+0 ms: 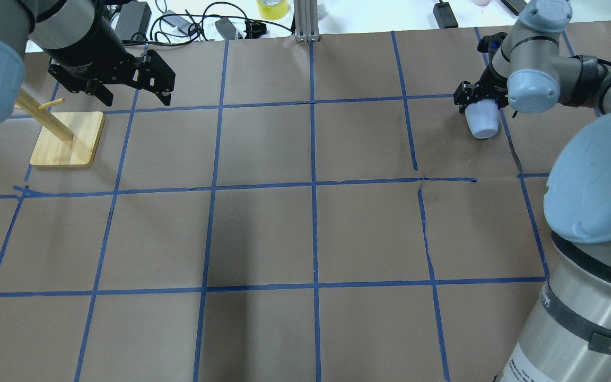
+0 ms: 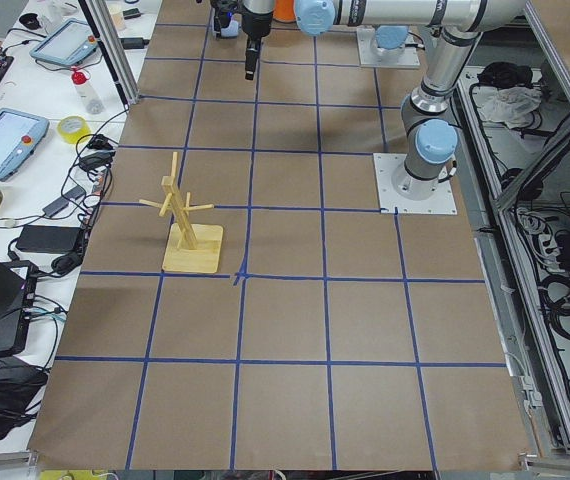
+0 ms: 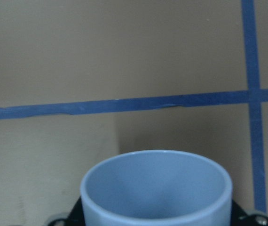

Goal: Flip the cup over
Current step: 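Carry the cup with the right gripper toward the table center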

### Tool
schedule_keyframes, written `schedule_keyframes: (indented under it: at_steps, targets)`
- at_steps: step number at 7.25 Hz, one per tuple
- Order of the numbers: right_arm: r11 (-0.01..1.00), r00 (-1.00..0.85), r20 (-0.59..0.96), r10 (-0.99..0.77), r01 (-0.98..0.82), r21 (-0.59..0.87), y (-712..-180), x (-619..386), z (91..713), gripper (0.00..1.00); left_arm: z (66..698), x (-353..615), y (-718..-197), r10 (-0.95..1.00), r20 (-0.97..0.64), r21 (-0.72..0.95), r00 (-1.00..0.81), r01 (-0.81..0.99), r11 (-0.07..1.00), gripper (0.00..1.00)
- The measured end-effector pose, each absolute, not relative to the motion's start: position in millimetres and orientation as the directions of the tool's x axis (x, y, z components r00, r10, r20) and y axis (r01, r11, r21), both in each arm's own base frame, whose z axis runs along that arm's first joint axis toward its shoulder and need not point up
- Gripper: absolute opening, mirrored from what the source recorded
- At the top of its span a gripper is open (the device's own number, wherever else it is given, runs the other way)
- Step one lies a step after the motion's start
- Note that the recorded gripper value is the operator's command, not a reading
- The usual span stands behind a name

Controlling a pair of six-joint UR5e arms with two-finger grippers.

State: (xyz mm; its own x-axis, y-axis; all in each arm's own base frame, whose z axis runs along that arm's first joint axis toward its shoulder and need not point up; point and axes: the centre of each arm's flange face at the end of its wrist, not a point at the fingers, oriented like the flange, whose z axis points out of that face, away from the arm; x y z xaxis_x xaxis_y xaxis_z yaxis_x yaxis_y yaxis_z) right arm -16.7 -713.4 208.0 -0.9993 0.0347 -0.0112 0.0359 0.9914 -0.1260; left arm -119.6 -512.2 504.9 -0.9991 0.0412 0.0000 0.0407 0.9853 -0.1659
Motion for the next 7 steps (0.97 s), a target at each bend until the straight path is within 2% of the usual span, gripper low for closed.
schedule_keyframes:
  at_steps: [2, 4, 7]
  targets:
    - [0.975, -0.989, 0.002, -0.147, -0.146, -0.166, -707.1, 81.3, 234.0, 0.56, 504.9, -119.6, -512.2, 0.041, 0.0, -0.166, -0.999, 0.041, 0.985, 1.0]
    - [0.909, -0.929, 0.022, -0.369, -0.366, -0.2, -687.0, 195.1, 242.7, 0.56, 504.9, -119.6, -512.2, 0.041, 0.0, -0.166, -0.999, 0.041, 0.985, 1.0]
    - [0.682, -0.713, 0.092, -0.695, -0.695, -0.23, -639.1, 328.5, 247.1, 0.55, 505.4, -119.6, -511.9, 0.041, 0.0, -0.167, -0.999, 0.041, 0.985, 1.0]
